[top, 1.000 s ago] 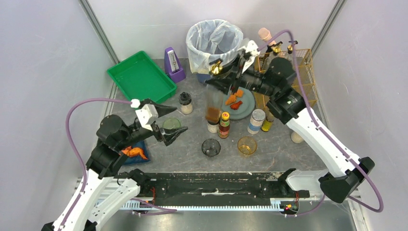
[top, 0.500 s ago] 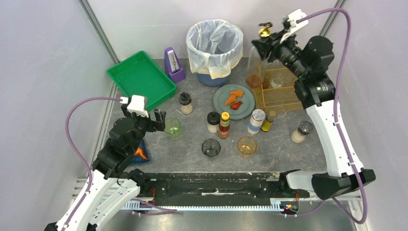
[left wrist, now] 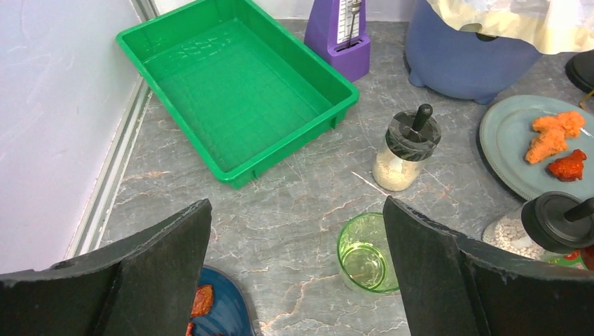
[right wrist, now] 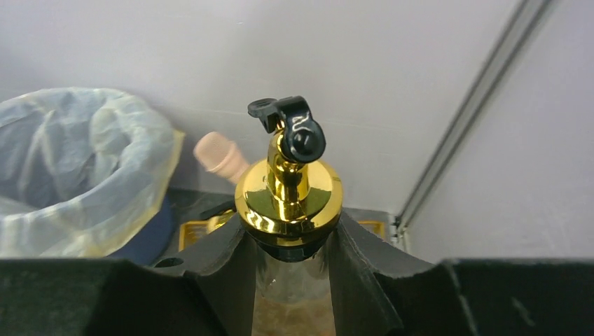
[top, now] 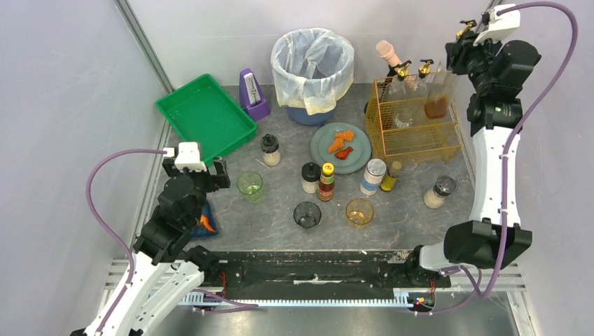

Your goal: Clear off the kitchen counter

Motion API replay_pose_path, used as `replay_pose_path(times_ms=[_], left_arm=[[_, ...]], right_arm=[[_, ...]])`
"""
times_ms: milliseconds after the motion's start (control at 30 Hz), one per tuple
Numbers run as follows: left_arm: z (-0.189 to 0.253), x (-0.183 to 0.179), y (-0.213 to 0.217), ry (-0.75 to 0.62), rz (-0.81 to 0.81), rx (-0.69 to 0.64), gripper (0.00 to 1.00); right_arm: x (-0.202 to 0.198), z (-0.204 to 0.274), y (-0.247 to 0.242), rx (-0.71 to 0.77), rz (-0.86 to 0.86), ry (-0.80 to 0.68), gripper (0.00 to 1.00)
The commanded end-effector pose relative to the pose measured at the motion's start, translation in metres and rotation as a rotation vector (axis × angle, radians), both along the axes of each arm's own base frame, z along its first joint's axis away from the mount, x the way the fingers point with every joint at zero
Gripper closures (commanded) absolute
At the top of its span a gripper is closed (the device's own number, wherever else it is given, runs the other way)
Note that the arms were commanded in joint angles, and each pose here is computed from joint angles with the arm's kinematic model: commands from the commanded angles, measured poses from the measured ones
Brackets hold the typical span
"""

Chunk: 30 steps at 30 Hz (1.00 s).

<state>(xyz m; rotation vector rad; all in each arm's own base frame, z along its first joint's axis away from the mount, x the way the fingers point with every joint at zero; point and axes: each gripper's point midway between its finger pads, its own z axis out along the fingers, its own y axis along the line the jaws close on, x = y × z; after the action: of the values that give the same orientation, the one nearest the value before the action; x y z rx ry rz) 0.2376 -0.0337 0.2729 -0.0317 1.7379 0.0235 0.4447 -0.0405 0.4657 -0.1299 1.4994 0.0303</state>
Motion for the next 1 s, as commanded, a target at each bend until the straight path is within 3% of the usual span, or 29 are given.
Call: replay_pose_path(times_ms=[0,467,767,967], left_arm=[[0.005,0.003,0.007,-0.03,0.058,-0.053,0.02],[-0.004,0.015,0.021,-0.008,0.112,-0.059,0.03],[-0.012,0.023,0.022,0.023,0.113,-0.063,0.03],[-0.013,0.025,0.022,0.028,0.108,-0.065,0.03]], right_arm=[[-0.001,0.084,-0.024,-0.05,-0.044,-0.275,1.0],[0.055,0.076,-0.055,-0.018,0.018,-0.394,1.0],[0.081,0.042,-0.057,-0.06,0.088,-0.367,1.0],[0.094,-0.006,-0.06,-0.062,0.125,-0.299,1.0]])
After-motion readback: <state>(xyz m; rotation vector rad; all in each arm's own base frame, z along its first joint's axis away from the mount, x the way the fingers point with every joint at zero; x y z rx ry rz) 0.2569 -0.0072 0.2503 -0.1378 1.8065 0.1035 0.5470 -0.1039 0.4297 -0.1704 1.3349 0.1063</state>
